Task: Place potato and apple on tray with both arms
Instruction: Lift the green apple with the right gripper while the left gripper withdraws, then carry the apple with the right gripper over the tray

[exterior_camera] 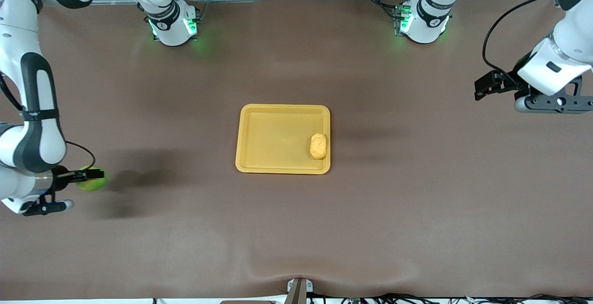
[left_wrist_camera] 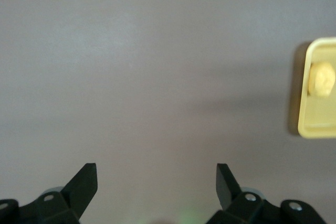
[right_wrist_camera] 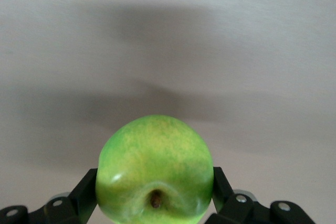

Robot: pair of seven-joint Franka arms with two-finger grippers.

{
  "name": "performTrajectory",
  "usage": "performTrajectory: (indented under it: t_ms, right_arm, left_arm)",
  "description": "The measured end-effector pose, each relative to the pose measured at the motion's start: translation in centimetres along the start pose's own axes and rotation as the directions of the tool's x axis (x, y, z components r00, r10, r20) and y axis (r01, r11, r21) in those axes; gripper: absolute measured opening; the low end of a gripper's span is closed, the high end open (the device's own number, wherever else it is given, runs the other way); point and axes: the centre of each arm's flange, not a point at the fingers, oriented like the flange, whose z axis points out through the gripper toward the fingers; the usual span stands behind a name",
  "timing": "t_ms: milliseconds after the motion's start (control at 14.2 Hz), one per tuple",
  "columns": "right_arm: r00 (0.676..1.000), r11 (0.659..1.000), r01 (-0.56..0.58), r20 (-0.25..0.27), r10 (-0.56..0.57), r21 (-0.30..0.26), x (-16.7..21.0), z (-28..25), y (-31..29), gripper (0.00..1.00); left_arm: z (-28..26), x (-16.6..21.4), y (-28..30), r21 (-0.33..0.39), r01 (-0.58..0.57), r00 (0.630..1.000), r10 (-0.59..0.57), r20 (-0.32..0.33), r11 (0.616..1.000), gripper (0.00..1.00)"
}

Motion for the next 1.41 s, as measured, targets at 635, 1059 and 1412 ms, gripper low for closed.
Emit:
performTrajectory:
  t_ms: [635, 1059, 1412]
  right_arm:
    - [0.991, 0.991, -0.127, 0.046, 0.129, -0.047, 1.7, -1.3, -16.1, 0.89]
    - [0.963, 0.965, -0.262, 0.068, 0.26, 0.023, 1.5, -1.4, -24.7, 0.89]
    - [0.942, 0.943, -0.329, 0.087, 0.324, 0.055, 0.8, 0.0, -33.0, 0.89]
  left_arm:
    - [-1.6, -1.7, -0.4, 0.004, -0.044, 0.999, 0.044, 0.019, 0.999, 1.0]
    - [-2.1, -2.6, -0.8, 0.003, -0.038, 0.997, 0.038, 0.06, 0.999, 1.0]
    - [-2.4, -2.7, -1.6, 0.003, -0.022, 0.998, 0.022, 0.065, 1.0, 1.0]
